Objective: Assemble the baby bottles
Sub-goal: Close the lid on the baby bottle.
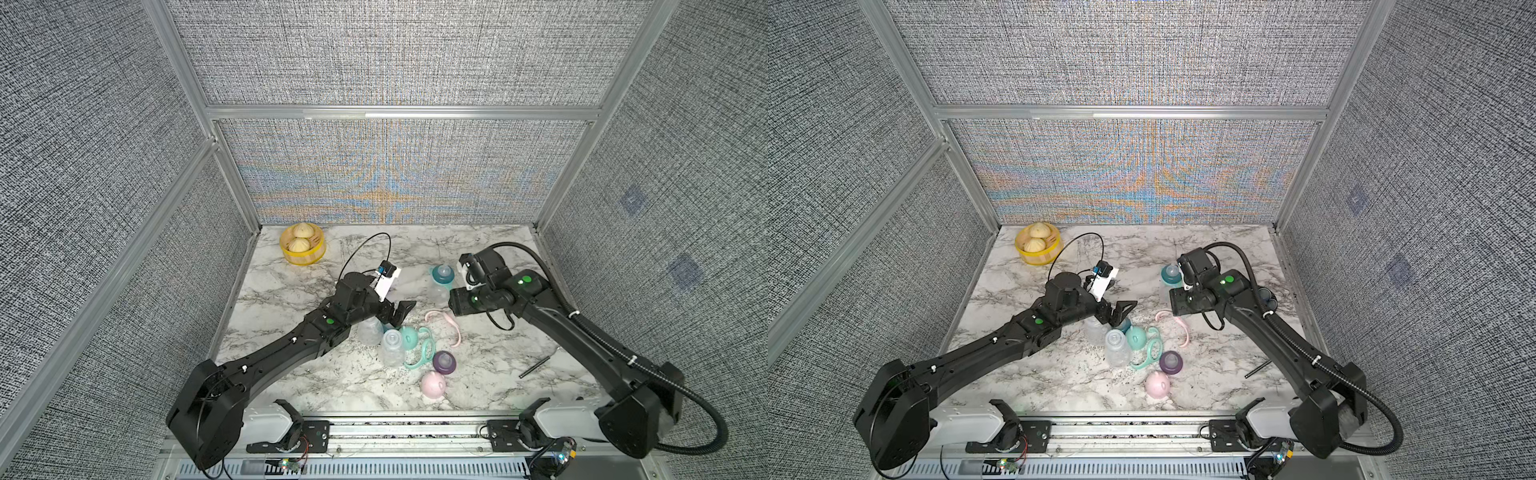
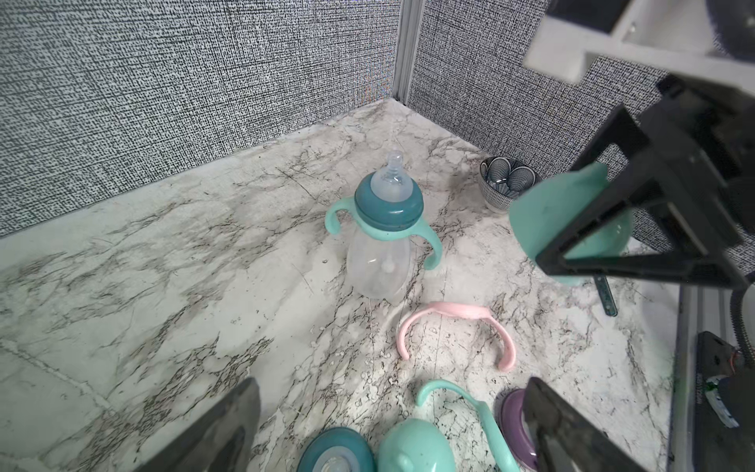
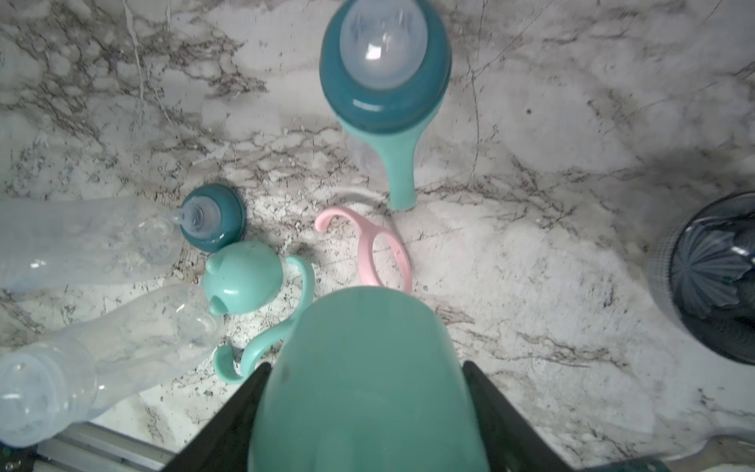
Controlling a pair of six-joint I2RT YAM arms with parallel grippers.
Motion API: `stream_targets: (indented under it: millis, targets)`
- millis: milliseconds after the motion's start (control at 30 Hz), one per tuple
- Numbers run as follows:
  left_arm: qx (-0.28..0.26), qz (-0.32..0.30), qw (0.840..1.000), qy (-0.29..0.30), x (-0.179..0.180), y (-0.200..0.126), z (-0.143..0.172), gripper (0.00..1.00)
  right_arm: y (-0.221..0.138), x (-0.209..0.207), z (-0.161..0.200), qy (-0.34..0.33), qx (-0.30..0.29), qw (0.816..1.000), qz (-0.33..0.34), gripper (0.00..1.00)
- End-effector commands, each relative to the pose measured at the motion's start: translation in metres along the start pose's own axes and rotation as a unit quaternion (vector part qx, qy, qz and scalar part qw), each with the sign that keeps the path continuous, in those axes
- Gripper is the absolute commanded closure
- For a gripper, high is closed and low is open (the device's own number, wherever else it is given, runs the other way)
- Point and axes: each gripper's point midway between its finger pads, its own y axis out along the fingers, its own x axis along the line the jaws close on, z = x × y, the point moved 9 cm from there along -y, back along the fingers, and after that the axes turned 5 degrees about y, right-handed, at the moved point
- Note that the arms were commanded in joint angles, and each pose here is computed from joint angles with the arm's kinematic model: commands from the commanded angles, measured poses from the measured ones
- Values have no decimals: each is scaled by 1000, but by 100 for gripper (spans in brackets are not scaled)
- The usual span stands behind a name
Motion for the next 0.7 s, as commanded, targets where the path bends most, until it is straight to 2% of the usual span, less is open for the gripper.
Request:
stream_targets:
  millis: [0,333,667]
  targets:
    - [-1,-2,1000,5,1,-2,-1,0,0,5,-20,-21,-8,1000,-11,30]
    - [6,-4,1000,5,1,-5,1,0,17,12,-78,-44,7,999,0,30]
    - [6,-6,1000,11,1,-9,2,0,43,4,-103,-53,57,997,17,30]
